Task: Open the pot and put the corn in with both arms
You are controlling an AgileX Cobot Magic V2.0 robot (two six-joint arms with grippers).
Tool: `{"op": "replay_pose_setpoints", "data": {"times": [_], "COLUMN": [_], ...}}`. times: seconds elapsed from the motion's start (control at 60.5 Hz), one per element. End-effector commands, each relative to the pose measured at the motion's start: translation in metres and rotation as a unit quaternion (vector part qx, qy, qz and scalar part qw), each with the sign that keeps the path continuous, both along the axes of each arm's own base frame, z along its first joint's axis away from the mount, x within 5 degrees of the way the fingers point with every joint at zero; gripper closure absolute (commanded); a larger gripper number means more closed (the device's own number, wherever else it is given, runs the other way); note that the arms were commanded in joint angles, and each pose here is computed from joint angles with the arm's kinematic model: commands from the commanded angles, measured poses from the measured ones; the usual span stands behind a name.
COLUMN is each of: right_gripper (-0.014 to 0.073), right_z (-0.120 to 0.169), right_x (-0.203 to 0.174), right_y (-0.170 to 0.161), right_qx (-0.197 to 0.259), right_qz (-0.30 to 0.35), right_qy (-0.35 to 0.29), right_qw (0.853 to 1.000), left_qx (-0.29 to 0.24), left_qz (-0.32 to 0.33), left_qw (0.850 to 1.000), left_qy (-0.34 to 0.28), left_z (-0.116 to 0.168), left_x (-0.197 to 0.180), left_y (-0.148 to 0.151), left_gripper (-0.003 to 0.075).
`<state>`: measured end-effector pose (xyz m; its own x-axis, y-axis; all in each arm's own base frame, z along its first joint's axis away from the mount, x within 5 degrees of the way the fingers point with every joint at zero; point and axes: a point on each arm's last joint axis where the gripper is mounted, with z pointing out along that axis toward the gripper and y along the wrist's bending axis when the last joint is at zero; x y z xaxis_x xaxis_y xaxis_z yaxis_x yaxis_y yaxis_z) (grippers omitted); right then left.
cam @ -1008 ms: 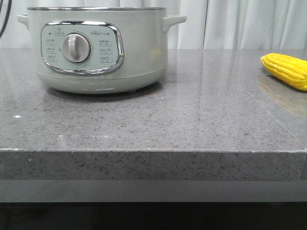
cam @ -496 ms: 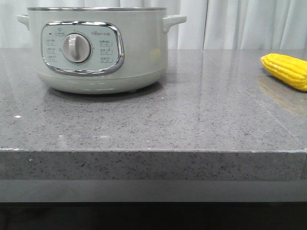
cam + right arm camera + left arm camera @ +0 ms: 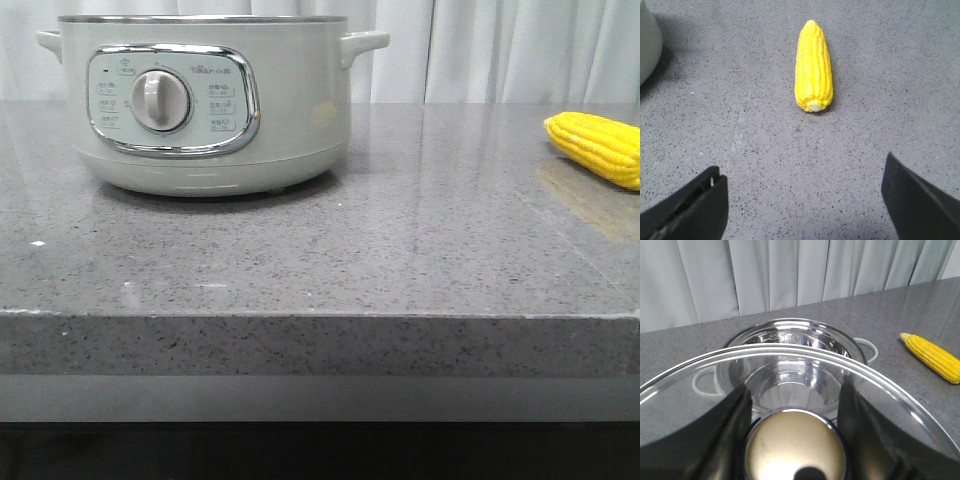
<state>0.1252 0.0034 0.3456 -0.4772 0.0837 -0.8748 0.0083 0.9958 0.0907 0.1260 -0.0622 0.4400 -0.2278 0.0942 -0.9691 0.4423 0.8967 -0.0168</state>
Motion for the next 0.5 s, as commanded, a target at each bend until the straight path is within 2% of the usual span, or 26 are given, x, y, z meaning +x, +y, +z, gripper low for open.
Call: {"op": "replay_pose_setpoints", "data": {"times": [0.0, 0.248, 0.479], "right_gripper": [-0.0039, -0.0039, -0.0039], "right_z": [0.014, 0.014, 0.011], "right_x": [0.004, 0.004, 0.003], "right_y": [0.0, 0.0, 0.0], "right_qx": [-0.006, -0.006, -0.006], "right_qz": [0.0, 0.0, 0.001], "right_qy": [-0.044, -0.043, -0.029], "right_qw": [0.999, 0.999, 1.0], "left_qx": [-0.058, -0.089, -0.103], "left_qz": [-0.007, -0.015, -0.02], "left_qw": [0.995, 0.99, 0.988], "left_qy": [-0.087, -0.107, -0.113], "left_z": [0.015, -0.009, -0.015], "left_x": [-0.025, -0.069, -0.085], "left_y": [0.01, 0.03, 0.036], "left_gripper": [0.0482, 0.0482, 0.0482]}}
